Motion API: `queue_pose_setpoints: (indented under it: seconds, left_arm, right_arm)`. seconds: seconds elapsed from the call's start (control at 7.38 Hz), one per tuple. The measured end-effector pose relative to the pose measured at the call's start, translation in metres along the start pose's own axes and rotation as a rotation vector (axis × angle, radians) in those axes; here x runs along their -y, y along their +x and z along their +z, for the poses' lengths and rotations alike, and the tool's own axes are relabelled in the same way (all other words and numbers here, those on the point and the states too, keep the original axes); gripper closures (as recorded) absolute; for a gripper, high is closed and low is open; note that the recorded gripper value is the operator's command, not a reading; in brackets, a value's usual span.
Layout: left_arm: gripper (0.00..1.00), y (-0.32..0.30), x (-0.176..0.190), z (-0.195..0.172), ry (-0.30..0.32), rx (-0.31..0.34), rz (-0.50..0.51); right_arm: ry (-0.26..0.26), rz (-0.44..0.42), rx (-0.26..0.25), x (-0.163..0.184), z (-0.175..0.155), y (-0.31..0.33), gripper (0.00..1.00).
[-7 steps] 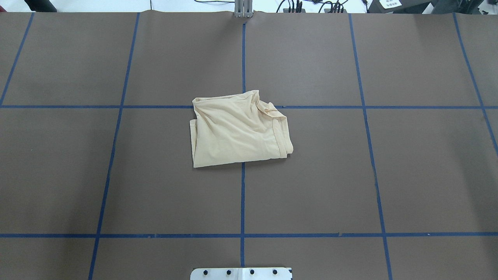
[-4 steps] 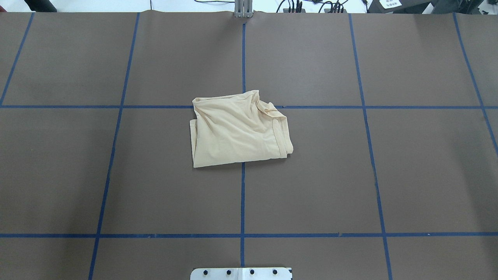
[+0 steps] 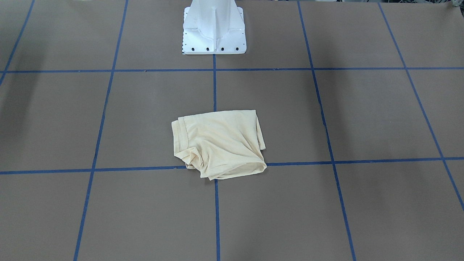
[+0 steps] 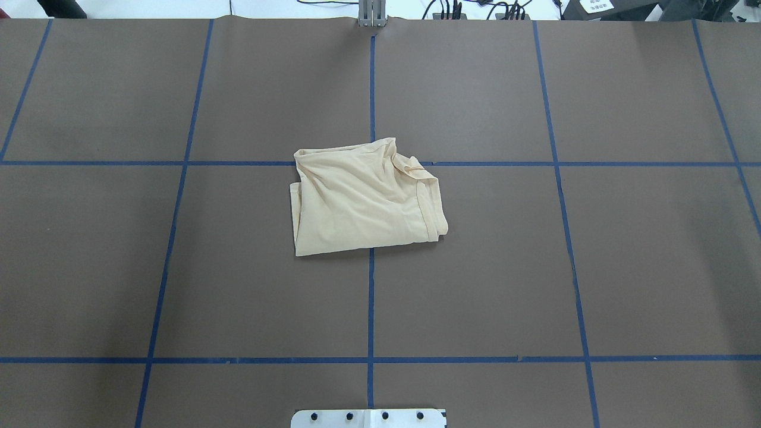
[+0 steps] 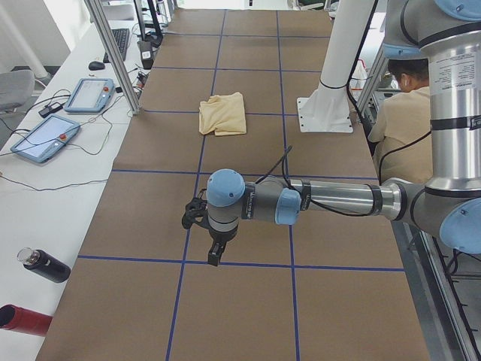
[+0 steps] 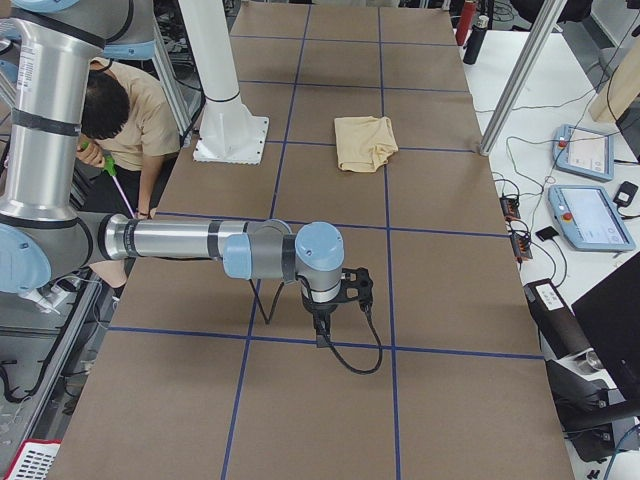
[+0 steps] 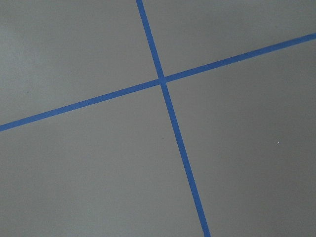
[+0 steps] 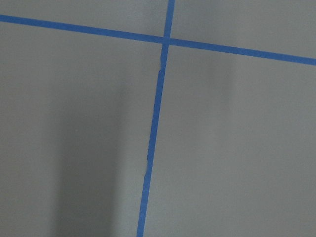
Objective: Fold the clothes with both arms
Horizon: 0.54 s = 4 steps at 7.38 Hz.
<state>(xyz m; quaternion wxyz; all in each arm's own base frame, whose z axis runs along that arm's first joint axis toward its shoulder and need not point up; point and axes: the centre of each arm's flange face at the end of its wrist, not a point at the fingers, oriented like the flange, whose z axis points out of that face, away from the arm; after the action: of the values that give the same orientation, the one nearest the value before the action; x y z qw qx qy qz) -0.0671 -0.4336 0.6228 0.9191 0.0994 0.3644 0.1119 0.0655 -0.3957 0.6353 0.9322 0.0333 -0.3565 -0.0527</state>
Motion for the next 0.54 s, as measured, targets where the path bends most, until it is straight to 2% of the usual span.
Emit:
queue_pose_setpoints:
  seconds: [0.54]
  left_arm:
    - [0.0, -0.0006, -0.0003, 0.0006, -0.001, 0.0, -0.004]
  right_arm:
    - [0.001, 0.0, 0.0, -0.0008, -0.001, -0.0013, 0.0]
